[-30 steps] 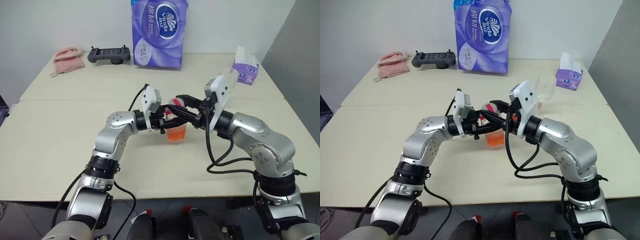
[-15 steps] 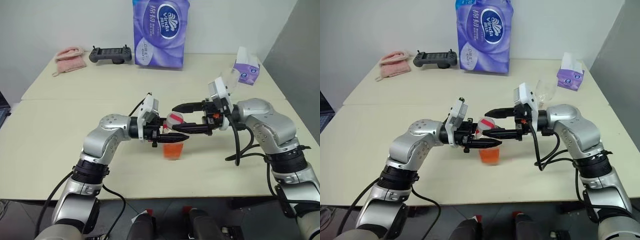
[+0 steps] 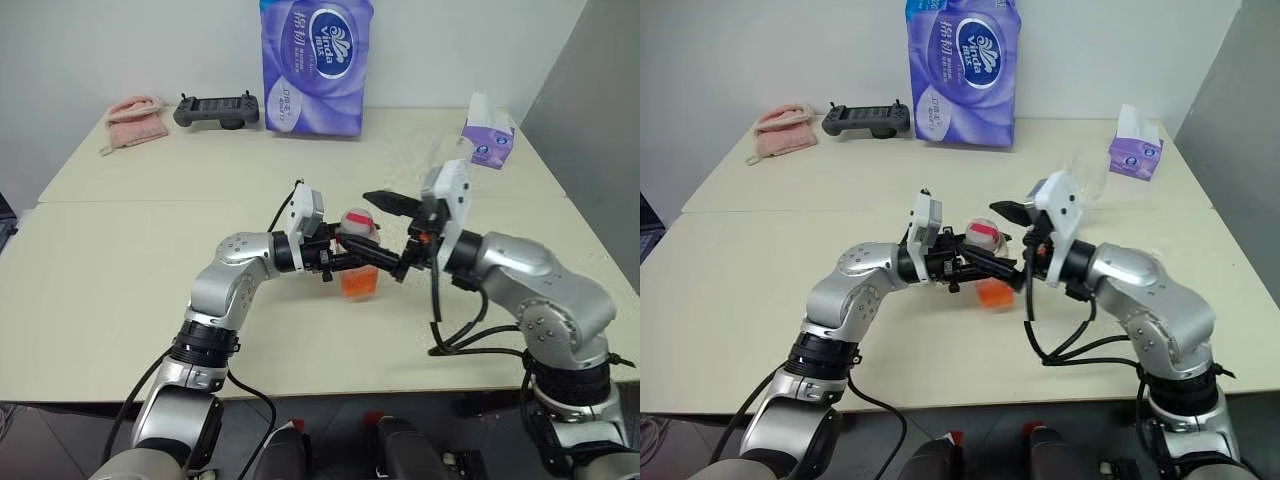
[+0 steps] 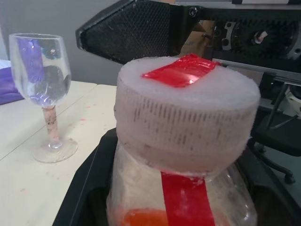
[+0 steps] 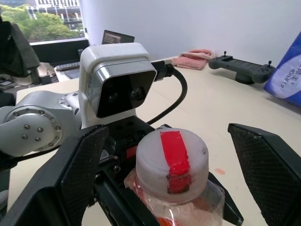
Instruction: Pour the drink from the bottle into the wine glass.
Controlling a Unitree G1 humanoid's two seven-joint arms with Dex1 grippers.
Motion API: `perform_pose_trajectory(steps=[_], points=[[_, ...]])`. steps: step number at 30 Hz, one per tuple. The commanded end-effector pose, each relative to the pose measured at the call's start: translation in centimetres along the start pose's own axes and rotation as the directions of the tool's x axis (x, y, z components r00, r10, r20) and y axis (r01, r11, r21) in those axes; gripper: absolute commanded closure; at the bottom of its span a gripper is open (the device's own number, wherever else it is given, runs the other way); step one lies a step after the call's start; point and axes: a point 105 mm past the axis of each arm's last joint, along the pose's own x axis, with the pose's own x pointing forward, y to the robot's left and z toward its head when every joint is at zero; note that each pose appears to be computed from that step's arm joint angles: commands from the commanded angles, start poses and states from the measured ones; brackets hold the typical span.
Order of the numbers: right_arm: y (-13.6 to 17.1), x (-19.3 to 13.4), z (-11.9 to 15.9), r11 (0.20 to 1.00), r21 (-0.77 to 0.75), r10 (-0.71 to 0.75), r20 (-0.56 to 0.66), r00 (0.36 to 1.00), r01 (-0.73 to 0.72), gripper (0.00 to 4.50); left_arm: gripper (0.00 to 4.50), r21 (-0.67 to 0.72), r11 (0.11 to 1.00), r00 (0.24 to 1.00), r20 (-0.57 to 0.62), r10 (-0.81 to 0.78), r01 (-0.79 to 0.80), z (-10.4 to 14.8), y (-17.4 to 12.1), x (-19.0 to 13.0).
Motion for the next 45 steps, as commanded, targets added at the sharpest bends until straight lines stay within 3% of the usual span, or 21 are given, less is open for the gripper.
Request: perform_pose_trajectory(steps=[1,4,10,11,17,20,23,28,36,45], points=[[0.3,0.2,1.1,0.999,-0.028,-0.018,0.039,0.999,0.019,0.01,2.32,0.069,0.998,0.999,0.037,-0.017,0.015,1.8,0.1,0.5],[0.3,0.1,1.2,1.000,-0.017,-0.013,0.044,0.999,0.014,0.60,2.32,0.075,0.997,0.999,0.034,-0.024,0.021,1.9,0.2,0.5],[0.4,-0.1,0.7,1.000,-0.031,0.002,0.018,1.000,-0.001,2.63,2.32,0.076,0.997,0.999,0.043,-0.025,0.022,2.1,0.1,0.7],[0.4,-0.1,0.6,0.999,-0.032,0.007,0.015,1.000,-0.006,2.71,2.32,0.077,0.997,0.999,0.043,-0.025,0.022,2.1,0.1,0.7],[0.0,0.0,0.8,0.999,-0.042,0.022,0.024,0.999,-0.021,2.71,2.32,0.078,0.996,0.998,0.048,-0.035,0.031,2.2,-0.3,0.7],[-0.3,-0.4,1.3,0.984,-0.076,0.164,0.012,0.986,-0.163,2.71,2.32,0.071,0.994,0.994,0.059,-0.089,0.085,2.7,-1.2,0.6],[-1.3,-1.0,0.7,0.939,-0.114,0.317,-0.076,0.945,-0.324,2.71,2.32,0.053,0.982,0.982,0.047,-0.181,0.179,3.0,-2.8,0.4],[-2.9,-0.9,0.8,0.924,-0.101,0.357,-0.109,0.928,-0.368,2.71,2.32,0.061,0.976,0.978,0.015,-0.208,0.207,3.2,-3.0,0.1],[-2.5,-4.4,0.8,0.980,-0.048,0.190,-0.091,0.977,-0.195,0.07,2.32,0.064,0.993,0.994,0.038,-0.102,0.100,3.0,-1.1,0.1],[0.3,-1.8,1.3,1.000,-0.009,-0.002,0.028,1.000,0.002,0.07,2.32,0.060,0.996,0.996,0.047,-0.070,0.067,2.7,-0.6,0.4]])
